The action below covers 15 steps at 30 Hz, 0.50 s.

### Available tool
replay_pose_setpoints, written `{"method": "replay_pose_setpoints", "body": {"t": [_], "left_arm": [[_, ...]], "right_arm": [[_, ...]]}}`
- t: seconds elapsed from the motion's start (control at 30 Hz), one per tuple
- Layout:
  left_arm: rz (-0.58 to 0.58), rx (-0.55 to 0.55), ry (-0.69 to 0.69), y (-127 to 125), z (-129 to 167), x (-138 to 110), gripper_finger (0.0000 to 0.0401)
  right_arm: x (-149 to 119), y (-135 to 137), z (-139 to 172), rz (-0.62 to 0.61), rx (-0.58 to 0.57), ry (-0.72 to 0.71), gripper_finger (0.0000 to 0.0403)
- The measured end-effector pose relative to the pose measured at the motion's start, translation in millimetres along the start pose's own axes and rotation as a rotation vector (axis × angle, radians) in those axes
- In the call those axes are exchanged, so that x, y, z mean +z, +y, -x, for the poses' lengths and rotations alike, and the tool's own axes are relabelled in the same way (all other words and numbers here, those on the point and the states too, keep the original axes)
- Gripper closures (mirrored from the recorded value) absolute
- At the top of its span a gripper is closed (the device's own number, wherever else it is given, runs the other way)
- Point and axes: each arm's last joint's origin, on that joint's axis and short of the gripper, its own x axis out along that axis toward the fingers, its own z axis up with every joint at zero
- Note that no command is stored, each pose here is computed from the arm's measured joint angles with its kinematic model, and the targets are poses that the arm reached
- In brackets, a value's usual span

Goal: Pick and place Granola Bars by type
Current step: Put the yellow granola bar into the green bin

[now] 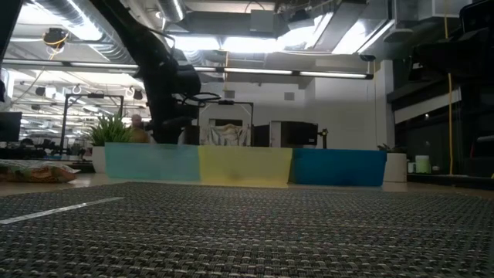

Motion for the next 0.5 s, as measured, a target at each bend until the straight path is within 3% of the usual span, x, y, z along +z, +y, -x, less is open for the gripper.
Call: {"method": "replay_pose_setpoints", "body": {"t": [0.23, 0.5], "left_arm": [[-0.019, -0.002, 0.013, -0.5, 12.6, -3.1, 0.03], [-0.049, -0.013, -0.051, -8.7, 81.9, -6.6, 0.0288]], "right_arm": [[0.0, 0.0, 0.0, 0.0, 0.0, 0.0, 0.0377], [0.0, 0.0, 0.0, 0.0, 0.0, 0.0, 0.0377]]}}
